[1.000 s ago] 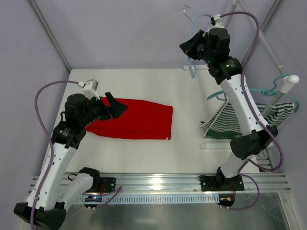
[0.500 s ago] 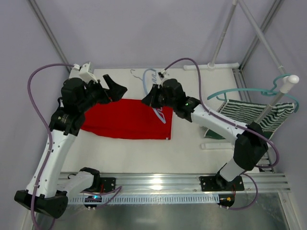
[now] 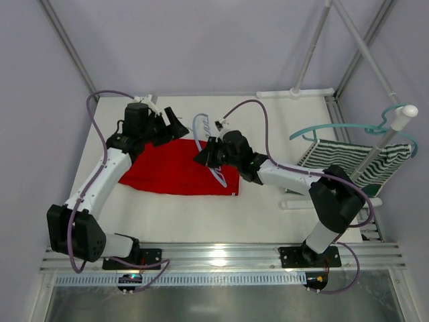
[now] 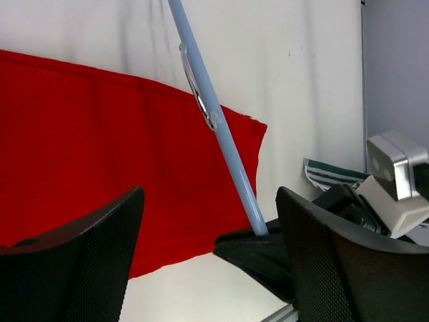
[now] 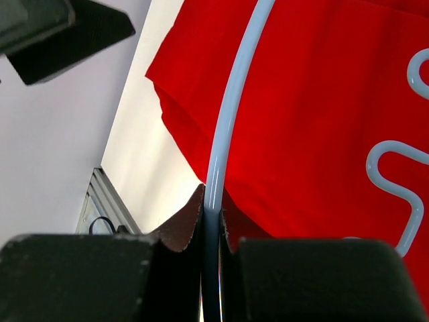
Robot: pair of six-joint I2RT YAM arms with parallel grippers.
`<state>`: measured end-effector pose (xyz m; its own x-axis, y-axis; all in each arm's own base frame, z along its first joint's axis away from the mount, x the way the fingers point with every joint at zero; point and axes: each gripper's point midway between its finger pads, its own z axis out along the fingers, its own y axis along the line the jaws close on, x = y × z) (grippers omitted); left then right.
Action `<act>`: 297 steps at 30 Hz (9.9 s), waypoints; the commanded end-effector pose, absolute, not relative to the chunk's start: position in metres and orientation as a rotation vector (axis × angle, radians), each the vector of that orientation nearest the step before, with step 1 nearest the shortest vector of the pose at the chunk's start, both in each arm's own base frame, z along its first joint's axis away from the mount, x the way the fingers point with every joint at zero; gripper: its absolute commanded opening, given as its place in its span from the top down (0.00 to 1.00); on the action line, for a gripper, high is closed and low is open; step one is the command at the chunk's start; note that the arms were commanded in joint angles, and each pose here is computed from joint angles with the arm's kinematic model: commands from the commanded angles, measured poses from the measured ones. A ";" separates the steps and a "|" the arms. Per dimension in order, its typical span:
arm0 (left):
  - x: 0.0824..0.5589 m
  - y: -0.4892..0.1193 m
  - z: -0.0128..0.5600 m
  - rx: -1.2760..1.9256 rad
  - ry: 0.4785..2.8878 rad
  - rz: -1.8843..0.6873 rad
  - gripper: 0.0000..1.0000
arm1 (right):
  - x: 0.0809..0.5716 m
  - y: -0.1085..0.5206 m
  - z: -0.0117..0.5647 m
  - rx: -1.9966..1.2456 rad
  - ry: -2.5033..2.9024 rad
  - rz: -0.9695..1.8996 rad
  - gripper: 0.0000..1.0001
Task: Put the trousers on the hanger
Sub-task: Place trousers on hanger
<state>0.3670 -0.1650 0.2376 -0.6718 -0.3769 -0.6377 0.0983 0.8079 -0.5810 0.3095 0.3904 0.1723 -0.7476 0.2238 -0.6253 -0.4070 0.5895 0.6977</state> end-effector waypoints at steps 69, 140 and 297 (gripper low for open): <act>0.423 -0.147 0.232 -0.408 2.218 -0.782 0.44 | 0.363 0.320 0.124 -0.122 2.124 0.168 0.96; 0.305 0.100 0.000 -1.312 2.592 -0.249 0.43 | 0.426 0.381 0.091 0.201 2.118 0.999 0.94; 0.361 -0.221 0.054 -0.703 2.347 -1.388 1.00 | 0.293 0.340 0.084 0.412 2.129 1.176 0.40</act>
